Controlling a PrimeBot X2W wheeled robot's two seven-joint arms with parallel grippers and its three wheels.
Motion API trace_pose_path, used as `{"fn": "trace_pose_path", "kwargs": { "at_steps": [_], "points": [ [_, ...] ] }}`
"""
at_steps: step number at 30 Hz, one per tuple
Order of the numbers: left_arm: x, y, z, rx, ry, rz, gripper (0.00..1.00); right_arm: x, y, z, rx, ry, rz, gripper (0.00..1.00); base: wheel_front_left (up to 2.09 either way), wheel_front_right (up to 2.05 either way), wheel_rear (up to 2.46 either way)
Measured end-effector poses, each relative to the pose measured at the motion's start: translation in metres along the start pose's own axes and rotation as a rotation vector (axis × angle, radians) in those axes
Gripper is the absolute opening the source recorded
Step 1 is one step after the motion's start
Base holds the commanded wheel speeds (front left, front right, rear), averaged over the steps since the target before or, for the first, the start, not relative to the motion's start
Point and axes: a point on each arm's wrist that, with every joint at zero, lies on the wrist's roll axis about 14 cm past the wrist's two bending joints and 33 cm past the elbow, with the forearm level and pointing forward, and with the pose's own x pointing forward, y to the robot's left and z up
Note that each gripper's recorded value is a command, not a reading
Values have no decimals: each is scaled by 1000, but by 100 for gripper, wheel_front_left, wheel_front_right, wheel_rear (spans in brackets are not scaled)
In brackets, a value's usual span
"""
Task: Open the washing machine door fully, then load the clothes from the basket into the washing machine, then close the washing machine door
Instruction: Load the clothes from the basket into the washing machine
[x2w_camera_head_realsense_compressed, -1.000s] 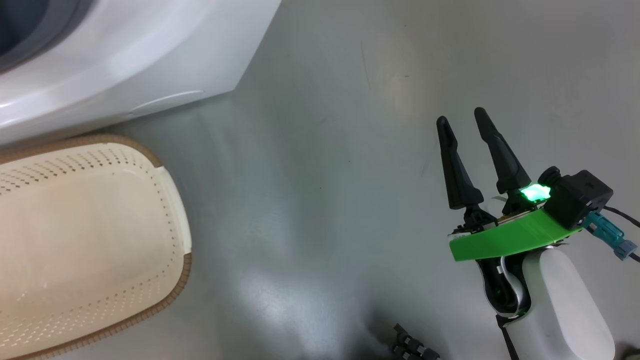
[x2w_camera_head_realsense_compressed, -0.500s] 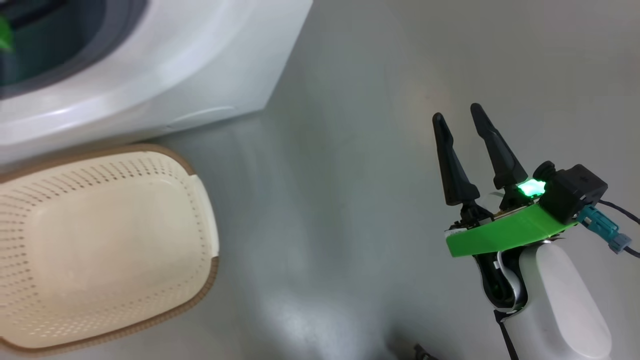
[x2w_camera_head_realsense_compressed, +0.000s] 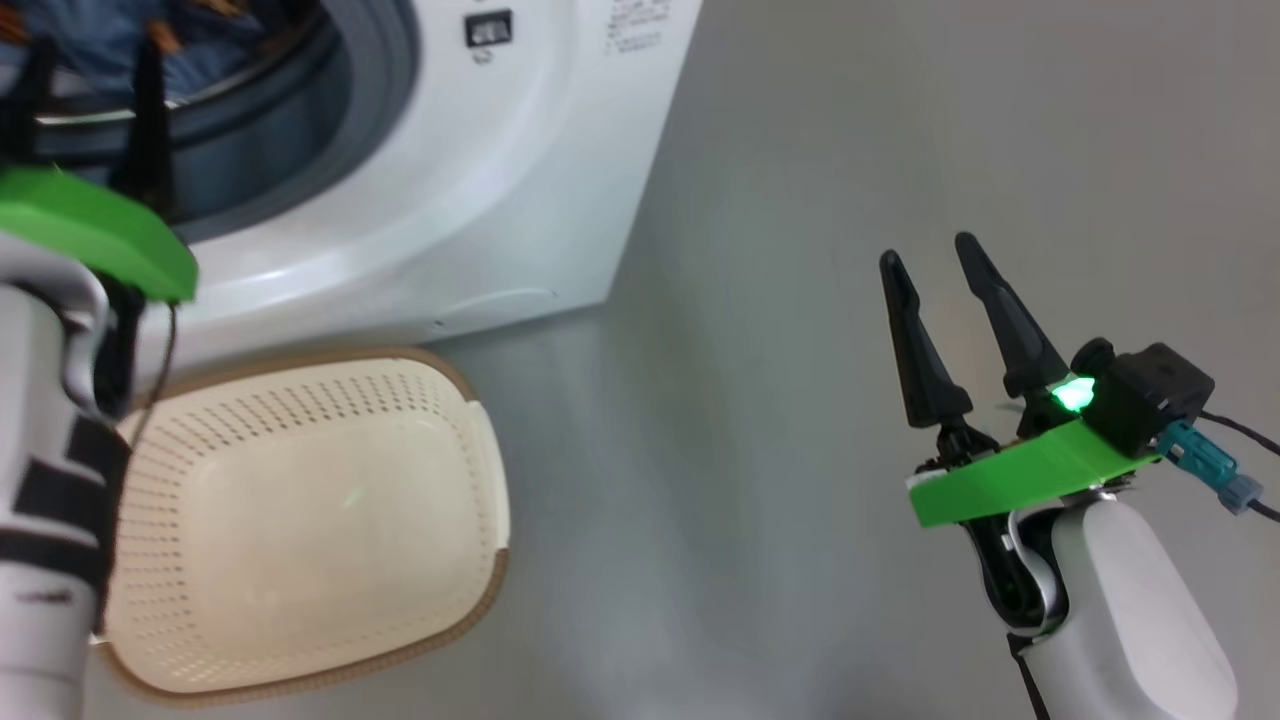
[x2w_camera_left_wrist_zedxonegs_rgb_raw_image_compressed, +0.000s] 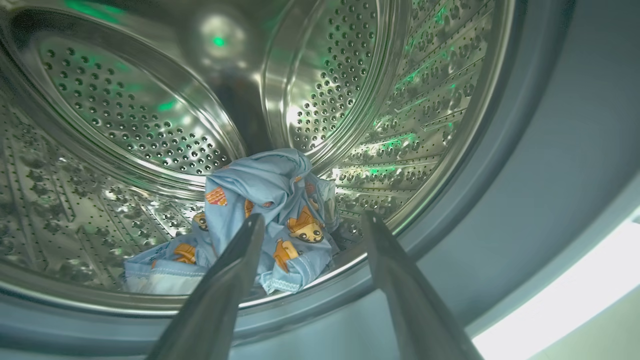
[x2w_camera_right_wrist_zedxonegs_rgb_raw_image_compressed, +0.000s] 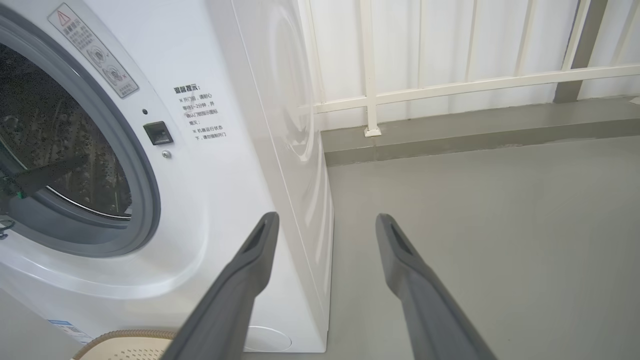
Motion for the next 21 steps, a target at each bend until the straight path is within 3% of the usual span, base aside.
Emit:
{"fn": "trace_pose_path", "kwargs": {
  "at_steps": [21],
  "points": [
    [-150,6,28,-17,-79,150,100,-27,30,45,14,-91,104,100,0,0,0]
  ]
}}
